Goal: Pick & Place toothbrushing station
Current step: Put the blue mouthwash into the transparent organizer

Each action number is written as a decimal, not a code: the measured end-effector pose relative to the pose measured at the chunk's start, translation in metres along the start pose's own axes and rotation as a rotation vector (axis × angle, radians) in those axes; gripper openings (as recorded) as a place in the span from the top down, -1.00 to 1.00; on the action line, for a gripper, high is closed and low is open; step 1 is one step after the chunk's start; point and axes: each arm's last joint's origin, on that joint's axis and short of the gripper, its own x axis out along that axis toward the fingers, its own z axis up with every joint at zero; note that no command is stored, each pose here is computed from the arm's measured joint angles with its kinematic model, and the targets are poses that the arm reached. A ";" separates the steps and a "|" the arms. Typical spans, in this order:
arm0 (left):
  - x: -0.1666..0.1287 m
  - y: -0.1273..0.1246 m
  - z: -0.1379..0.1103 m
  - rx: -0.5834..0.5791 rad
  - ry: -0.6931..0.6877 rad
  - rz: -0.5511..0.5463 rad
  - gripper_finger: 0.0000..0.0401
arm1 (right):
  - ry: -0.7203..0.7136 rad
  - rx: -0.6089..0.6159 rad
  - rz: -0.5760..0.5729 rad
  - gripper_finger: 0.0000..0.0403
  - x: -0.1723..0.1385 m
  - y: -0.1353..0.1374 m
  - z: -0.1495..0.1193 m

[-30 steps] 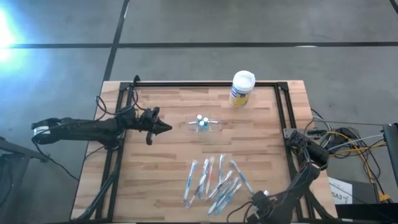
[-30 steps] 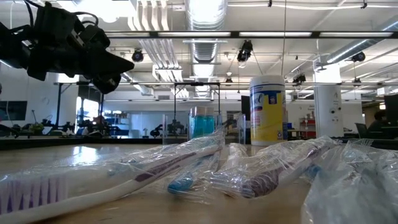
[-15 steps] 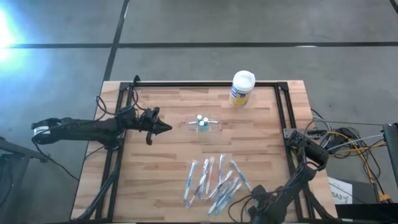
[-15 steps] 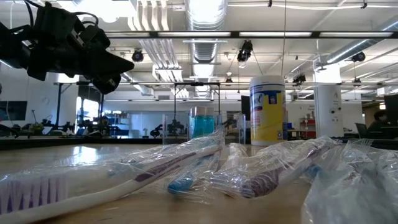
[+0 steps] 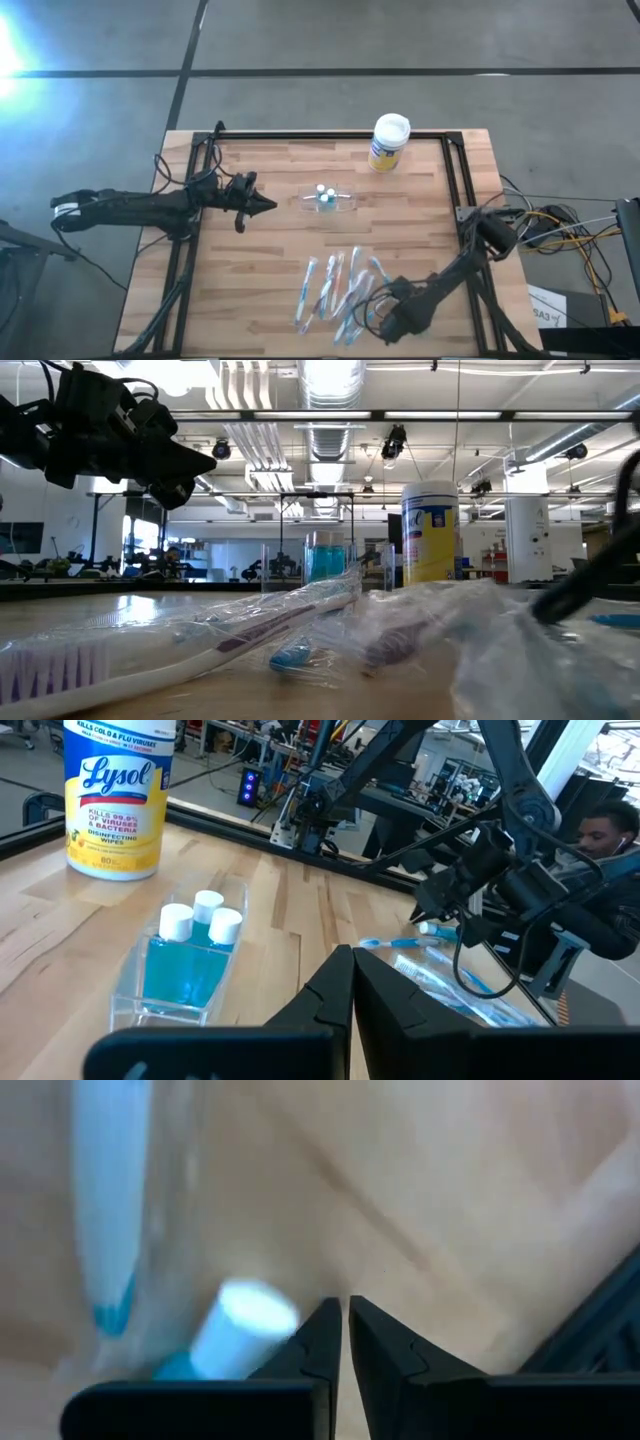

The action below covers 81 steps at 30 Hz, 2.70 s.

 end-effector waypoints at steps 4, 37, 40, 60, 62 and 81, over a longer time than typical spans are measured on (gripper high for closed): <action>0.000 0.000 -0.001 -0.001 0.001 0.001 0.94 | -0.052 -0.010 0.027 0.87 -0.007 -0.009 0.009; 0.000 0.000 -0.005 -0.018 0.038 -0.020 0.93 | 0.089 0.355 0.348 -0.08 -0.042 -0.016 -0.037; 0.000 0.000 -0.005 -0.019 0.039 -0.021 0.93 | 0.089 0.361 0.343 -0.12 -0.034 -0.013 -0.036; 0.000 -0.001 -0.005 -0.026 0.038 -0.026 0.92 | 0.154 0.202 0.425 0.28 0.004 -0.008 -0.033; 0.000 -0.001 -0.005 -0.026 0.038 -0.026 0.92 | 0.117 0.180 0.430 0.38 0.001 -0.008 -0.033; 0.000 -0.001 -0.002 -0.033 0.006 -0.019 0.92 | -0.348 0.086 0.299 0.61 -0.062 -0.035 -0.023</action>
